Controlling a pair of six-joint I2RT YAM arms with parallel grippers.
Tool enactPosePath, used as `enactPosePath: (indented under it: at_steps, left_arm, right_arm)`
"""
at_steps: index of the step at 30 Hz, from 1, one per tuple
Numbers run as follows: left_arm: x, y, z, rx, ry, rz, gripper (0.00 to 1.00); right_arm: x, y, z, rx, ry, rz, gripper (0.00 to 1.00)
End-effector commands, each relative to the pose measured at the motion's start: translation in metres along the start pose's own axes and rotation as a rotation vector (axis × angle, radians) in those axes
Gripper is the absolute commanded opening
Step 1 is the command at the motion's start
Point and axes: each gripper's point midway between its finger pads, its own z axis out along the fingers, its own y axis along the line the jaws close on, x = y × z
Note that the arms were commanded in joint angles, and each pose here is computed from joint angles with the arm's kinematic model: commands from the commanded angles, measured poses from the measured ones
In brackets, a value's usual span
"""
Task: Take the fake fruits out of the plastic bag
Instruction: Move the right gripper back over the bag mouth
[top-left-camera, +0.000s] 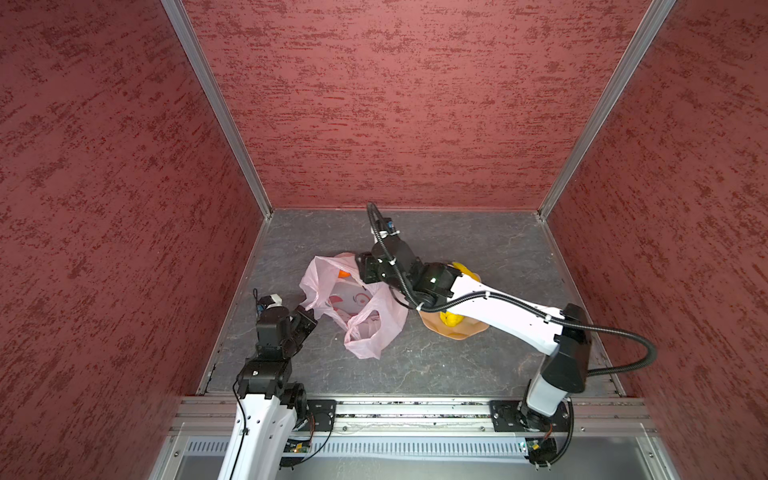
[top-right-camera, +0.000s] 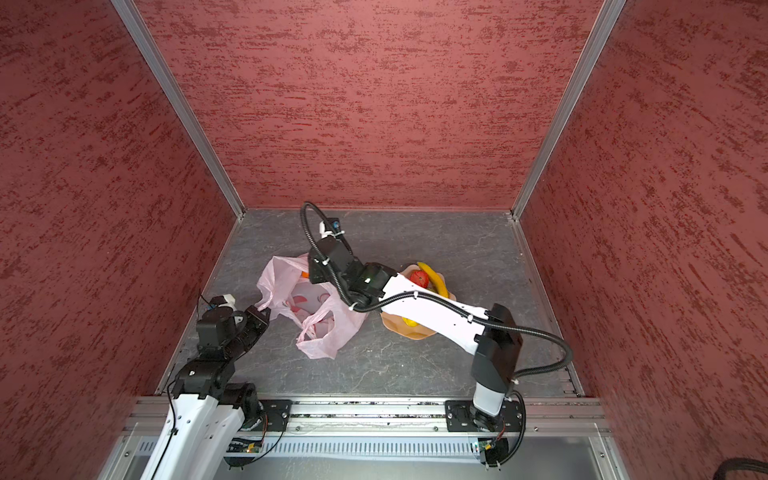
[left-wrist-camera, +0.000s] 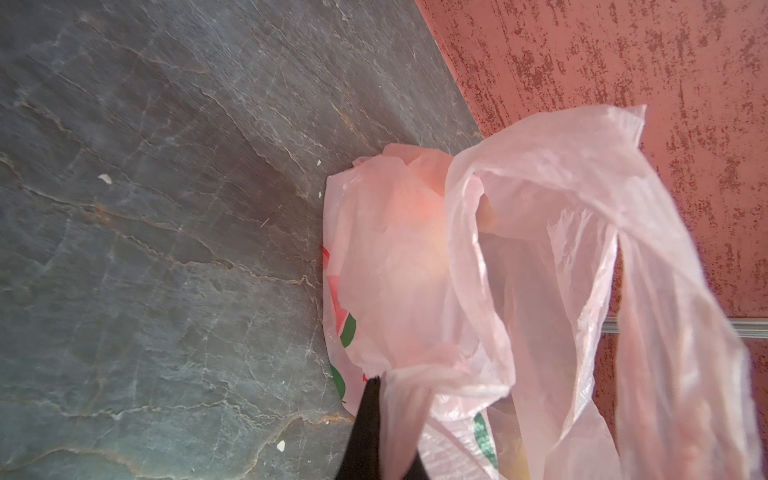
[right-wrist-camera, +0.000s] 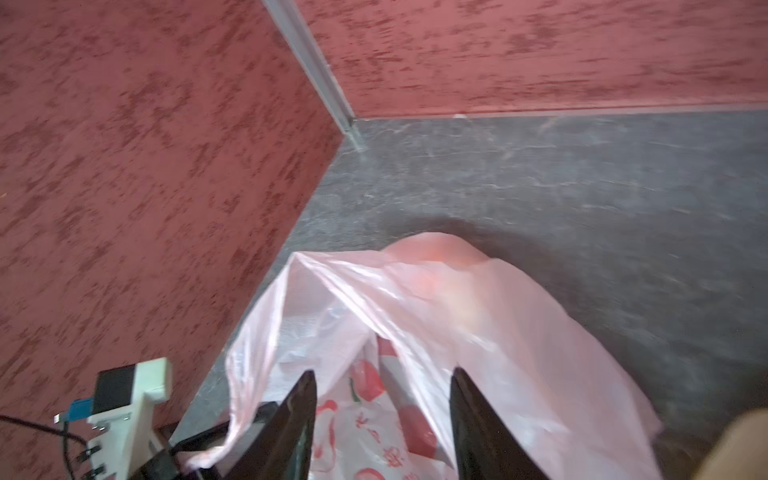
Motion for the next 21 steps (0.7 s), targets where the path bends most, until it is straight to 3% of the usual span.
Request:
enactPosePath:
  at_steps: [1, 9, 18, 21]
  left_arm:
    - [0.001, -0.011, -0.004, 0.044, -0.002, 0.035, 0.00]
    - [0.009, -0.006, -0.008, 0.030, 0.005, 0.048, 0.00]
    - [0.018, 0.014, -0.022, -0.005, -0.009, 0.009, 0.00]
    - [0.024, 0.021, -0.024, -0.014, 0.007, -0.012, 0.00]
  right_arm:
    - [0.028, 0.040, 0.018, -0.156, 0.124, -0.095, 0.51]
    - [0.094, 0.020, 0.075, -0.060, 0.323, -0.112, 0.46]
    - [0.108, -0.034, 0.117, 0.161, 0.310, -0.108, 0.44]
    - [0.106, -0.055, 0.128, 0.239, 0.279, -0.087, 0.48]
